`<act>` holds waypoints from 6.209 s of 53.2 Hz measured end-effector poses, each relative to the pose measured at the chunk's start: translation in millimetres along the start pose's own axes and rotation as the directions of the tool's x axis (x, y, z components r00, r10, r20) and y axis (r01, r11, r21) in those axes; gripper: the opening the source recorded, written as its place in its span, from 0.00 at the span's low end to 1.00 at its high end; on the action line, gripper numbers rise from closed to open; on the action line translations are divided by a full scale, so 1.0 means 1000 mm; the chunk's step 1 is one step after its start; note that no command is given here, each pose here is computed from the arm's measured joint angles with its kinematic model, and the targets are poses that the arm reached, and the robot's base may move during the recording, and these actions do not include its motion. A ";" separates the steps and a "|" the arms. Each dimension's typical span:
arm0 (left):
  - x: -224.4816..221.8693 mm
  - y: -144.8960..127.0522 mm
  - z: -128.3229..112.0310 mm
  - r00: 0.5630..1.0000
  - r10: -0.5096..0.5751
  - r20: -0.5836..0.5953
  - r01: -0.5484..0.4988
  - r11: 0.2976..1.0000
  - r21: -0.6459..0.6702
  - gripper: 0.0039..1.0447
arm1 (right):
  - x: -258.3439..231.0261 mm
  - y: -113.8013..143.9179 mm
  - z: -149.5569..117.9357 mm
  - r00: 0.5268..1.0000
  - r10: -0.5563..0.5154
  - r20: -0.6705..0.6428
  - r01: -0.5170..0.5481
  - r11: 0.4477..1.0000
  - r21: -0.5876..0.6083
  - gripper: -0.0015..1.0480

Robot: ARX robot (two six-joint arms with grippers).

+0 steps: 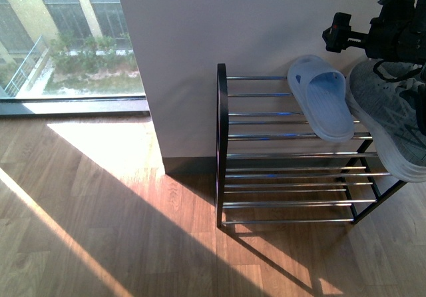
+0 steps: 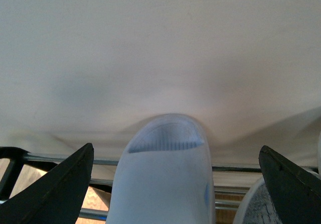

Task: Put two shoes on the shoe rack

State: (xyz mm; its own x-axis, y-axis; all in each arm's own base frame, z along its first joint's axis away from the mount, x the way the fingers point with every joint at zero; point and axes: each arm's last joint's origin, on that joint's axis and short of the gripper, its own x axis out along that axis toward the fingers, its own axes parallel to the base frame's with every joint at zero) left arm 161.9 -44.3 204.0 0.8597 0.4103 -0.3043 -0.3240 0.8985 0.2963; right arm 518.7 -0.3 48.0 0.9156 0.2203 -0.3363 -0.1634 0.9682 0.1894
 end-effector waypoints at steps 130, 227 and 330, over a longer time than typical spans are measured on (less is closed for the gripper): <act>0.000 0.000 0.000 1.000 0.000 0.000 0.000 1.000 0.000 0.01 | -0.139 -0.082 -0.075 0.923 -0.300 -0.241 0.224 0.928 -0.299 0.91; 0.000 0.000 0.000 1.000 0.000 0.000 0.000 1.000 0.000 0.01 | -0.069 -0.057 -0.024 0.963 -0.259 -0.070 0.241 0.950 -0.199 0.91; 0.000 0.000 0.000 1.000 0.000 0.000 0.000 1.000 0.000 0.01 | -0.045 -0.057 0.000 0.962 -0.267 -0.053 0.261 0.960 -0.103 0.01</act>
State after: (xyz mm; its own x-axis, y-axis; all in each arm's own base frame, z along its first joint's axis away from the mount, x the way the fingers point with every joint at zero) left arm 161.9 -44.3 204.0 0.8597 0.4103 -0.3043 -0.3240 0.8985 0.2963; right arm 486.8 -65.3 52.9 0.9052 -0.0404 -0.4231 0.0442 0.9990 -0.0008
